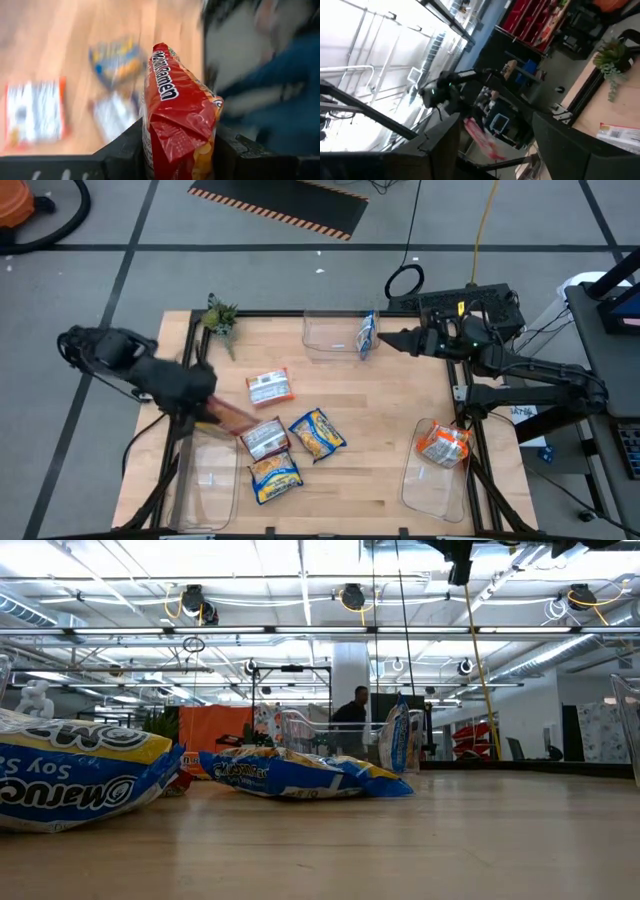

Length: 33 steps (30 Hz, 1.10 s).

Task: Sort Maruchan noodles
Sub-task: Put the right red noodle pack into the bottom left transparent bin

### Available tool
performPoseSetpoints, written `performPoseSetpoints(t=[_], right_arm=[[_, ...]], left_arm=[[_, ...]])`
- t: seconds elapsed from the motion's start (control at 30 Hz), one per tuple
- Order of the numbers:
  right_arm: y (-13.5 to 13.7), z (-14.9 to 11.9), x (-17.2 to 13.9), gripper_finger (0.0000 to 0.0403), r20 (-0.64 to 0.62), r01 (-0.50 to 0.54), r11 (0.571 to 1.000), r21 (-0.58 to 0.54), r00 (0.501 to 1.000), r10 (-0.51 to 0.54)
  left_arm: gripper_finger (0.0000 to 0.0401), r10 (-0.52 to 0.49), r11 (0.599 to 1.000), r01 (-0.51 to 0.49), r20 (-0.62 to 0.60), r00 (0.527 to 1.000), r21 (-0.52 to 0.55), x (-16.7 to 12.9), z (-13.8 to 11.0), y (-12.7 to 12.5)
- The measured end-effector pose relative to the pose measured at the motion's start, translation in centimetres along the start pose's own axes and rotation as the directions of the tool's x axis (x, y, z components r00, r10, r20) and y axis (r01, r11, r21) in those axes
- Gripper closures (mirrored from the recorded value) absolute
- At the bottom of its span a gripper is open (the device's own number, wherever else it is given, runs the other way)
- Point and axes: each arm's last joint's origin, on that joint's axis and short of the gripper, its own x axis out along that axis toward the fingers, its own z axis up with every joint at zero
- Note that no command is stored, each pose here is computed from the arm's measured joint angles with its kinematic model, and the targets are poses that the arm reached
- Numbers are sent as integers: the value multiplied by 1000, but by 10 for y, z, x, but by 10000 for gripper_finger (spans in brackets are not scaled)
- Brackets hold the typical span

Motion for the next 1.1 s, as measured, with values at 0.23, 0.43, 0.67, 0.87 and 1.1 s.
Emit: performPoseSetpoints(t=[0.23, 0.43, 0.67, 0.87, 1.1], right_arm=[[8, -2, 1, 165, 83, -28, 1000, -14, 996, 29], [12, -8, 2, 165, 130, -20, 999, -39, 991, 25], [17, -16, 3, 165, 172, 4, 997, -79, 985, 10], [20, -23, 4, 165, 196, 22, 995, -92, 981, -4], [20, -34, 9, 165, 168, 27, 996, -83, 986, -13]], left_arm=[[258, 107, 967, -25, -317, 942, 252, 22, -25, -12], [258, 145, 938, 20, -446, 883, 345, 53, -43, -20], [258, 200, 960, -30, -605, 771, 279, 85, -74, -12], [258, 200, 960, -30, -610, 767, 277, 107, -87, -9], [258, 186, 974, -65, -600, 778, 217, 136, -102, -2]])
